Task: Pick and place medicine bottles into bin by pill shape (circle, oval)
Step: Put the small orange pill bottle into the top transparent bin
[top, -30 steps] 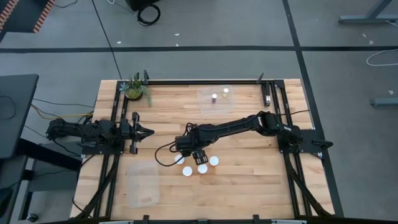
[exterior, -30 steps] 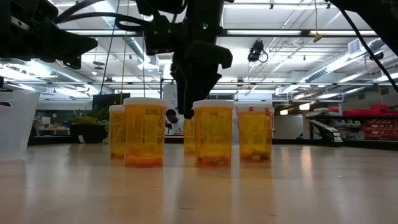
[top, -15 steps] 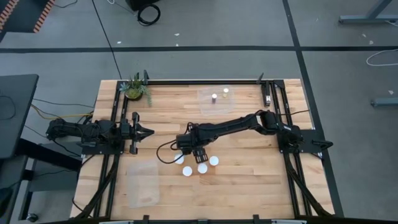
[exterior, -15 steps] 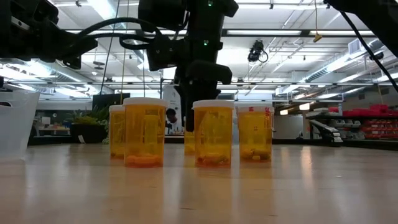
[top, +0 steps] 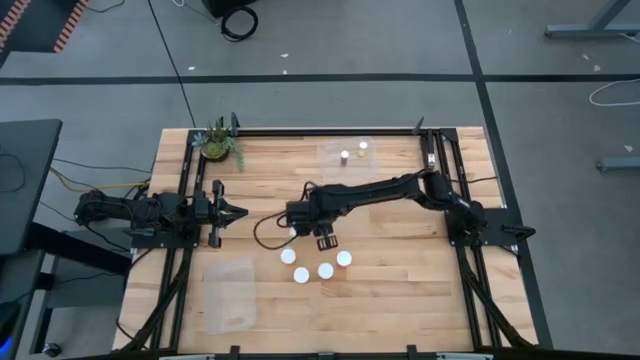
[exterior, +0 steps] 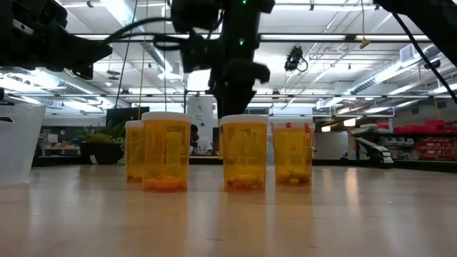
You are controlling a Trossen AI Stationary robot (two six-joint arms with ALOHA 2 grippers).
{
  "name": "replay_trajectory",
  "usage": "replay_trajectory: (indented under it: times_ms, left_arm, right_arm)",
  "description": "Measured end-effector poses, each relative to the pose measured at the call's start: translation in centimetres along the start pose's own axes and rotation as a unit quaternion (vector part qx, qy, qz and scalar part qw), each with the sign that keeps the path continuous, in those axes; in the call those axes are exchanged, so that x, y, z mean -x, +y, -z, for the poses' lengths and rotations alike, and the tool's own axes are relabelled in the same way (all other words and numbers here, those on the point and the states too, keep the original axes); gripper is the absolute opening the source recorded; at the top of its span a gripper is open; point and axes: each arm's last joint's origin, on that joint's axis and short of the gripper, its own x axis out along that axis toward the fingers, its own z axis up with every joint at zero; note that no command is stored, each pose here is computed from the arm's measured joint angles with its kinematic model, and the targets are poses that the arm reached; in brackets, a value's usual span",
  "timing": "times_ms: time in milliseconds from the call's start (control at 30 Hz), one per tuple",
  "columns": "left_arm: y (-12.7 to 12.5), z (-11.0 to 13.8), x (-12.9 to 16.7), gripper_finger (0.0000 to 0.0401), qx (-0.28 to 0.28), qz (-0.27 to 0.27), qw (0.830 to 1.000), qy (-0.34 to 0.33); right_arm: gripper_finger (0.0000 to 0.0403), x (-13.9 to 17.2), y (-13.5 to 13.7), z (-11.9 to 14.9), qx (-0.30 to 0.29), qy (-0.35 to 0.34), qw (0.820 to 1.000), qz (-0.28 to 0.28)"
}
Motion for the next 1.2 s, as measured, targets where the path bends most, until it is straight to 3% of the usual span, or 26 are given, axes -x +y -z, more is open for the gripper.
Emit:
replay_trajectory:
  times_ms: [300, 500, 867, 1200]
  left_arm:
    - [0.0, 0.0, 0.0, 0.0026, 0.000, 0.000, 1.000, 0.000]
    - [0.0, 0.0, 0.0, 0.0032, 0.000, 0.000, 1.000, 0.000]
    - [0.0, 0.0, 0.0, 0.0027, 0.000, 0.000, 1.000, 0.000]
    - [0.0, 0.0, 0.0, 0.0036, 0.000, 0.000, 1.000, 0.000]
  right_arm:
    - [0.0139, 7.0, -5.5, 2.7, -0.072, -0.061, 0.995, 0.026]
    - [0.0140, 9.0, -10.1, 5.3, -0.134, -0.073, 0.987, 0.047]
    - [0.0140, 7.2, -16.7, 9.4, -0.220, -0.030, 0.974, 0.048]
    - [0.0141, 2.1, -17.7, 13.5, -0.268, 0.066, 0.961, -0.001]
